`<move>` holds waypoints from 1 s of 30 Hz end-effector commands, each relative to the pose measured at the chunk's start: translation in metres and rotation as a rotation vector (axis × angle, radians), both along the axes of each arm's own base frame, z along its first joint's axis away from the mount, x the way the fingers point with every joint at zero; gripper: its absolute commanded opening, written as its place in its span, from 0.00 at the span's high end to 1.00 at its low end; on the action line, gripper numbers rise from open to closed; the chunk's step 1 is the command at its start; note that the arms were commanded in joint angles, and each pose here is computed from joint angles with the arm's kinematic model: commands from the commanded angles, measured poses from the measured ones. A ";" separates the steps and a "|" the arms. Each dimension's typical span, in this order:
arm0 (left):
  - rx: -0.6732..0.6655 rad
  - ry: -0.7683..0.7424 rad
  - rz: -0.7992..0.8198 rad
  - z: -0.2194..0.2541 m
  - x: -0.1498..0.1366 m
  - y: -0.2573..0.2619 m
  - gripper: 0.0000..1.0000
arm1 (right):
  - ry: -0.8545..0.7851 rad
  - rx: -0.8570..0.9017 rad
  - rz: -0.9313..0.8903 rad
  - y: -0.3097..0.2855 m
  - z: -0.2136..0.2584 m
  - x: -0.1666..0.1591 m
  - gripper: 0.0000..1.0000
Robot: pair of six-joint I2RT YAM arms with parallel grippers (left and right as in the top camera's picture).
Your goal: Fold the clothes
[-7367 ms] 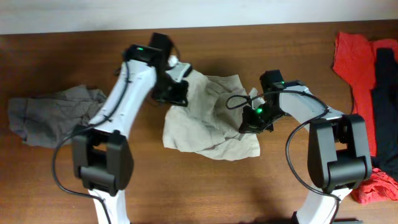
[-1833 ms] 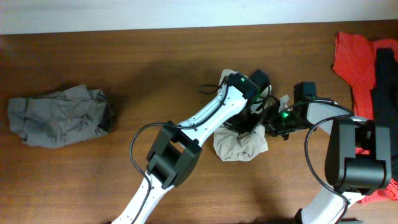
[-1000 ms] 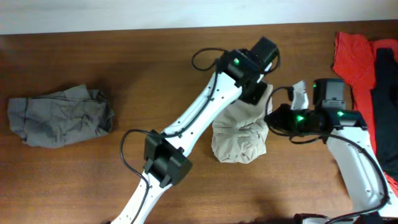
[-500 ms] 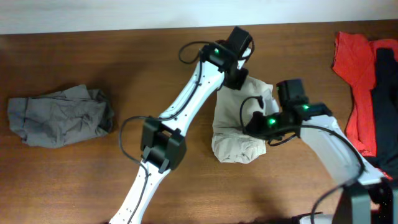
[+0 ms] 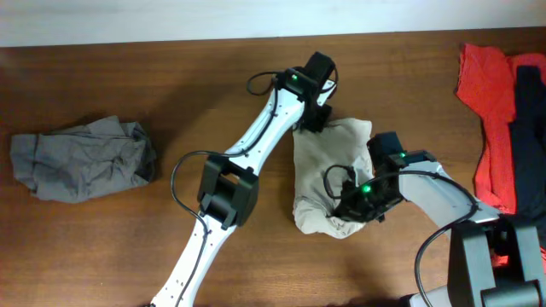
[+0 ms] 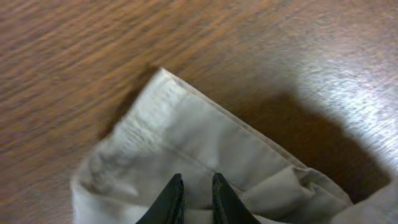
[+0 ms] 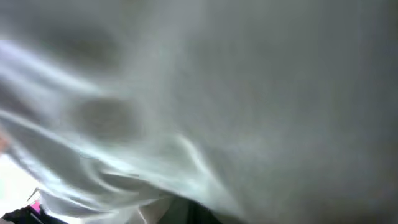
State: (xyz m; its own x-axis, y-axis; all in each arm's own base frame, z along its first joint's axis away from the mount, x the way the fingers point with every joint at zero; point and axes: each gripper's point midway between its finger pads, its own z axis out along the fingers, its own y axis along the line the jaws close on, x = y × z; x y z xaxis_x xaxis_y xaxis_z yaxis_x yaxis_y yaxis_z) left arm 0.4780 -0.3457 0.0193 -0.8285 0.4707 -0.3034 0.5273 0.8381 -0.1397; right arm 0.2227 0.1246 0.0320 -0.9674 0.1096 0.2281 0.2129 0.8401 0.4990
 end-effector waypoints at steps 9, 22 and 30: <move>-0.038 -0.057 0.069 0.059 0.029 0.043 0.57 | -0.183 -0.025 0.140 -0.005 0.013 0.004 0.96; -0.149 -0.040 -0.013 0.174 -0.031 0.041 0.83 | -0.496 0.010 0.029 -0.002 0.095 0.024 0.96; -0.090 0.140 -0.293 0.094 -0.086 -0.016 0.99 | -0.341 0.049 -0.049 0.006 0.067 0.032 0.96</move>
